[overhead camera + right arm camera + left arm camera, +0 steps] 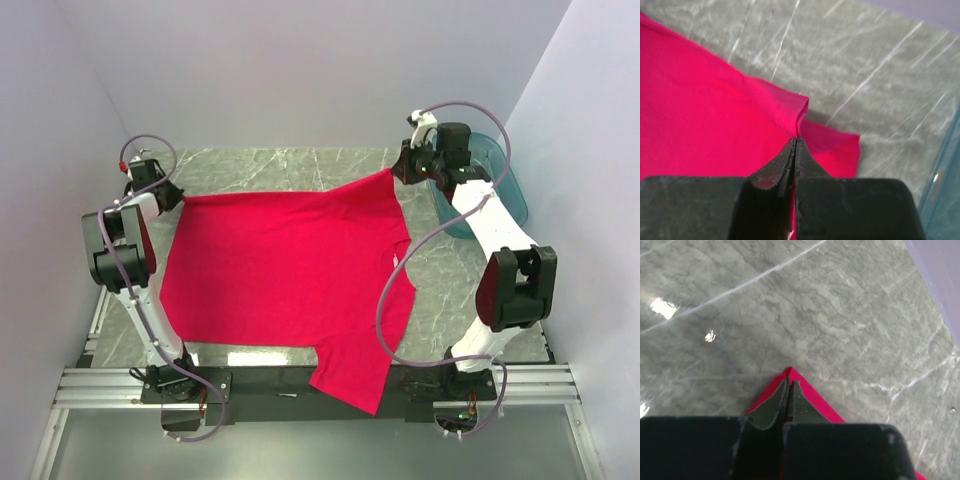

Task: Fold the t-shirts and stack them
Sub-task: Fold the tshirt

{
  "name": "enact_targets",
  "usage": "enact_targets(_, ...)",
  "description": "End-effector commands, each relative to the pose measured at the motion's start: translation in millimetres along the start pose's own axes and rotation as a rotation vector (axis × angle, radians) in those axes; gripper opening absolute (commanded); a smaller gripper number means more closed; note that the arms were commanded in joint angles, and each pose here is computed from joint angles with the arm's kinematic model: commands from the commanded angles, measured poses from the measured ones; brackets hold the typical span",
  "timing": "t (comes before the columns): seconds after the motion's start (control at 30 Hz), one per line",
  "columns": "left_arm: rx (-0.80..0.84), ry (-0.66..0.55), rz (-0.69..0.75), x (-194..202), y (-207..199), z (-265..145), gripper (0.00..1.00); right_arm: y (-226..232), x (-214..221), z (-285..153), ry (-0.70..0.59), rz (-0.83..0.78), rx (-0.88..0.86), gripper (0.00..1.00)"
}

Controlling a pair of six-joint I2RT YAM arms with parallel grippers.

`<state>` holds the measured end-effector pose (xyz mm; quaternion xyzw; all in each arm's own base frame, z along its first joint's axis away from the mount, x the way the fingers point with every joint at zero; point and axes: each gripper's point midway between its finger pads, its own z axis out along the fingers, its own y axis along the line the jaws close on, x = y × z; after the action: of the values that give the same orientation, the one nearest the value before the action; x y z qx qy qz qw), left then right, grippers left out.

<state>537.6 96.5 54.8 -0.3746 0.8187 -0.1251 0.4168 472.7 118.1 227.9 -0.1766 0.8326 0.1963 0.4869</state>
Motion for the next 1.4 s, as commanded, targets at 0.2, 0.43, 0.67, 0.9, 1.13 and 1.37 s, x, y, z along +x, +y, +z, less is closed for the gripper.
enact_targets(0.2, 0.143, -0.123, 0.005, -35, -27, -49, 0.0, 15, 1, -17, -0.036, -0.021, -0.031, 0.0)
enact_targets(0.43, 0.138, -0.112, -0.005, -26, -20, -61, 0.0, 21, 7, -28, -0.033, -0.021, -0.036, 0.0)
enact_targets(0.67, 0.125, -0.102, -0.01, -24, -14, -63, 0.0, 22, 15, -37, -0.015, -0.037, -0.02, 0.0)
enact_targets(0.9, 0.103, -0.119, -0.011, -27, -7, -72, 0.0, 21, 30, -38, 0.011, -0.028, -0.01, 0.0)
enact_targets(1.13, 0.097, -0.121, -0.031, -25, 0, -78, 0.0, 20, 39, -37, 0.031, -0.018, -0.004, 0.0)
enact_targets(1.37, 0.084, -0.107, -0.034, -20, 7, -77, 0.0, 25, 43, -41, 0.034, -0.018, -0.019, 0.0)
